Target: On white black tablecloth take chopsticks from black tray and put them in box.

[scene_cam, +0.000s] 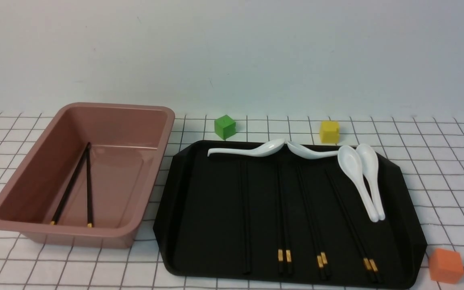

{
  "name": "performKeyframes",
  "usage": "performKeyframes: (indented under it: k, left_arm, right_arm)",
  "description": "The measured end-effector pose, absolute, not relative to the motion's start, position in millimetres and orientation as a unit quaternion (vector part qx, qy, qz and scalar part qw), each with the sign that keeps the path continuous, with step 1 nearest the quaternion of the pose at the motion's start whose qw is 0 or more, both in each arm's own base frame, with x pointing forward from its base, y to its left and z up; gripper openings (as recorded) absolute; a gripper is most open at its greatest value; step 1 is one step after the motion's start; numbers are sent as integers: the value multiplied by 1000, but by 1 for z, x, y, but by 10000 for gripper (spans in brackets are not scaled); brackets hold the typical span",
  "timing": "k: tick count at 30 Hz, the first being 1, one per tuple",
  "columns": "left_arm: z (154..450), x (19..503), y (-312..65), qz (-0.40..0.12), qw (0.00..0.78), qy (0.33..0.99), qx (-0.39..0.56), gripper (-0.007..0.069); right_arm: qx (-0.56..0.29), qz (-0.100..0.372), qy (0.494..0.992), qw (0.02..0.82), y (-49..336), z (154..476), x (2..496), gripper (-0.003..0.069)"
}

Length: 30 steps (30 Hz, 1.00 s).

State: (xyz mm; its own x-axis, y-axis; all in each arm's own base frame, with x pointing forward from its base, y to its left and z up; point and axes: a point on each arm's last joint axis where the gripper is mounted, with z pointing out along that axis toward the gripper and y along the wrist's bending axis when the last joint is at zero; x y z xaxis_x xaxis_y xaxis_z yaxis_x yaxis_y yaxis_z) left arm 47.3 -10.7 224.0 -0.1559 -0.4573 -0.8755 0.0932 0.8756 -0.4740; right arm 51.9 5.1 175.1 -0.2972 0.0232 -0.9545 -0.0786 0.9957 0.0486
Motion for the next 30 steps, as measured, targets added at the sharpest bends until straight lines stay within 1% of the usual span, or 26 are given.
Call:
performKeyframes:
  k: [4, 7, 30]
  left_arm:
    - [181, 51, -11, -185, 578, 786, -121, -6]
    - [168, 51, -11, -174, 553, 806, -119, -2]
    - [168, 51, -11, -172, 555, 806, -117, 16]
  right_arm:
    - [-17, 43, 804, 593, 5, 175, 52, 240]
    - [-17, 43, 804, 593, 5, 175, 52, 240]
    - [-18, 43, 804, 593, 5, 175, 52, 240]
